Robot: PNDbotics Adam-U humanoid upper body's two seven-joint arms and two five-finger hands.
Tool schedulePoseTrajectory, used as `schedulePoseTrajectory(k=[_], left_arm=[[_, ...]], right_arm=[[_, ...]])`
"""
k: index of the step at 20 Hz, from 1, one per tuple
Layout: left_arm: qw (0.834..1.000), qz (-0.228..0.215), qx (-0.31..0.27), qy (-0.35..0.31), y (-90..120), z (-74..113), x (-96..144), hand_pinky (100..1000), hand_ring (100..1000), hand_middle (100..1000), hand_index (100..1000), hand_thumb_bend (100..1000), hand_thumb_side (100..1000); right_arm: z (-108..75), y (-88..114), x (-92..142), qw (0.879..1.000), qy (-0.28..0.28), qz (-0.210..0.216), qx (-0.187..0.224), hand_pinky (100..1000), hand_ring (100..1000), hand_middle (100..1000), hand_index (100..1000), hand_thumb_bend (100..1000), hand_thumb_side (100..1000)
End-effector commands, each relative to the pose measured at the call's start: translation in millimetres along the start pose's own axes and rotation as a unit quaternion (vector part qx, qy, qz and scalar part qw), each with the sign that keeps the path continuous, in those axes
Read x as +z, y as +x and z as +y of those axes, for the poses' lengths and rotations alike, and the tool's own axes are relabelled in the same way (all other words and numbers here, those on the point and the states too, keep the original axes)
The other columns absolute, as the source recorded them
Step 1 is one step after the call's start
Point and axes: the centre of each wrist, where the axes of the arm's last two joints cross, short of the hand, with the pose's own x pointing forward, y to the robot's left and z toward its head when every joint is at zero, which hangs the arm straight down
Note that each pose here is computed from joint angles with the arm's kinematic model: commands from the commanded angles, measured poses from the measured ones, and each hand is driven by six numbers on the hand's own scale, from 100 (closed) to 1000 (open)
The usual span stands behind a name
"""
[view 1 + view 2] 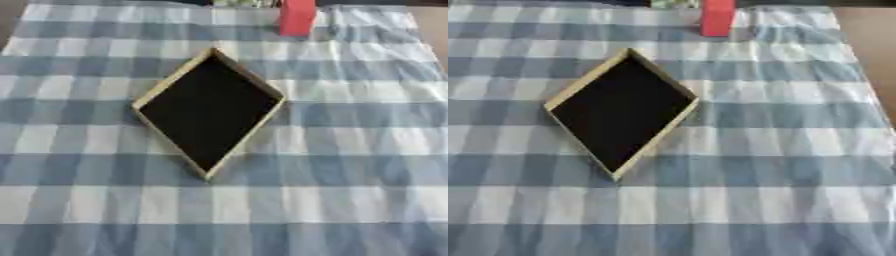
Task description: Pick up objects on the table and place them in the box.
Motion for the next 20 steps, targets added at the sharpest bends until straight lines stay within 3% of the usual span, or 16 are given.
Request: schedulePoseTrajectory(k=[1, 5, 9, 14, 20], left_arm=[[1.0, -0.011, -0.002, 0.003, 3.8, 2.3, -4.0, 679, 709, 590, 621, 100, 752], [1.0, -0.011, -0.004, 0.0, 3.7, 3.3, -3.8, 679, 709, 590, 622, 100, 751], [1.0, -0.009, -0.007, -0.005, 3.4, 4.6, -3.0, 679, 709, 590, 621, 100, 751], [1.0, -0.004, -0.009, -0.012, 2.9, 5.7, -0.8, 679, 710, 591, 622, 100, 750], [1.0, 0.001, -0.01, -0.019, 2.4, 6.8, 1.5, 679, 710, 591, 622, 100, 750]], right_arm=[[-5.9, 6.5, -10.2, 1.0, 0.006, -0.023, 0.011, 643, 692, 657, 837, 100, 770], [-12.2, 10.9, -25.3, 0.998, 0.032, -0.045, 0.041, 670, 716, 682, 839, 100, 761], [-21.4, 21.8, -53.8, 0.986, 0.087, -0.069, 0.126, 707, 746, 716, 846, 100, 770], [-36.8, 12.0, -99.4, 0.957, 0.144, -0.052, 0.246, 749, 780, 761, 857, 100, 793], [-73.1, -27.0, -153.1, 0.913, 0.207, -0.013, 0.351, 816, 831, 806, 867, 100, 829]])
